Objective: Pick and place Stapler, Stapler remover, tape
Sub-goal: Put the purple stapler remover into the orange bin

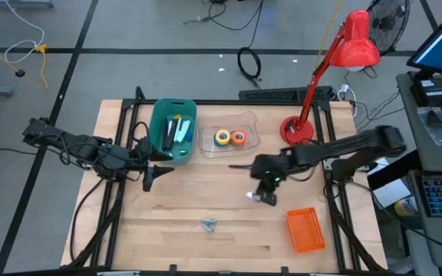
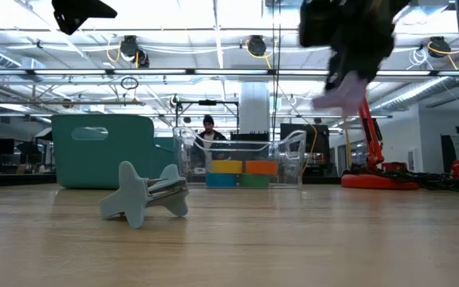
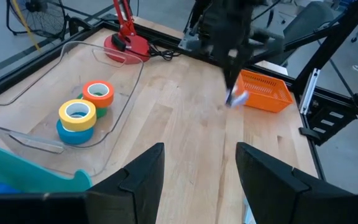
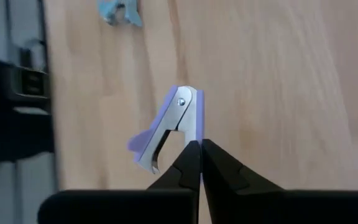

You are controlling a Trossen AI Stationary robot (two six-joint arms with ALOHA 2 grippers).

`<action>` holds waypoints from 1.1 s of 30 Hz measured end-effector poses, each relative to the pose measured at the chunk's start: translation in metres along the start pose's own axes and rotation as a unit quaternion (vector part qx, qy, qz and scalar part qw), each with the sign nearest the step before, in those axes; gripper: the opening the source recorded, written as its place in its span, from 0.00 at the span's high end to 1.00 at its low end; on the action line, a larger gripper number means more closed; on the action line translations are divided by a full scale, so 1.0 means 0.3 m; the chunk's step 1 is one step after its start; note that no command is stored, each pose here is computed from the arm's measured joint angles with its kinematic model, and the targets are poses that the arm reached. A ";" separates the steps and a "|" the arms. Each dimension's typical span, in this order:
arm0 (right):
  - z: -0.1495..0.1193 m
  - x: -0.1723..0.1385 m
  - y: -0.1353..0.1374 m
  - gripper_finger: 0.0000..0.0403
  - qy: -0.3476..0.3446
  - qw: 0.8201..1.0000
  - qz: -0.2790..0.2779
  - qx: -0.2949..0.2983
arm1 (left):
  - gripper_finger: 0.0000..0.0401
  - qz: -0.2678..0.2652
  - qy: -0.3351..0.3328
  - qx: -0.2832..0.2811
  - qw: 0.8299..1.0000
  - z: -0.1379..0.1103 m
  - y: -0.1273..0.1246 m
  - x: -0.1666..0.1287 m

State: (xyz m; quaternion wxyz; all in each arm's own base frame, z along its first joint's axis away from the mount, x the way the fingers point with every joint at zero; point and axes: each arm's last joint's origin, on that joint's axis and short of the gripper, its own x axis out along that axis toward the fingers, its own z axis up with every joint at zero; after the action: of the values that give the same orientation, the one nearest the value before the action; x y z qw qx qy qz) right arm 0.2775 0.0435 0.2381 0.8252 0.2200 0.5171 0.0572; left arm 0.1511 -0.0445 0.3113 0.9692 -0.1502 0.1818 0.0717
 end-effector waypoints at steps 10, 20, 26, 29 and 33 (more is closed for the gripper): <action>-0.203 -0.203 0.133 1.00 0.111 0.976 0.057 0.181 | 0.49 0.000 0.000 0.008 1.000 0.000 0.000 0.000; -0.388 -0.118 0.242 1.00 0.200 0.940 -0.026 0.274 | 0.49 0.000 0.000 0.014 1.000 0.000 0.000 0.000; -0.479 -0.011 0.202 1.00 0.159 0.927 -0.080 0.331 | 0.49 0.000 0.000 0.015 1.000 0.000 0.000 0.000; -0.512 0.035 0.167 1.00 0.161 0.919 -0.087 0.349 | 0.50 0.000 0.000 0.015 1.000 0.000 0.000 0.000; -0.538 0.066 0.134 1.00 0.161 0.914 -0.093 0.361 | 0.49 0.000 0.000 0.007 1.000 0.000 0.000 0.000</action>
State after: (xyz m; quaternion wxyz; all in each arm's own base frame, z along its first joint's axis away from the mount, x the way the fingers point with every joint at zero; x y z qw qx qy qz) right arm 0.1501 0.1350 0.1793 0.5966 0.4423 0.6462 -0.1757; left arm 0.1512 -0.0445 0.3114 0.9702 -0.1432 0.1823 0.0705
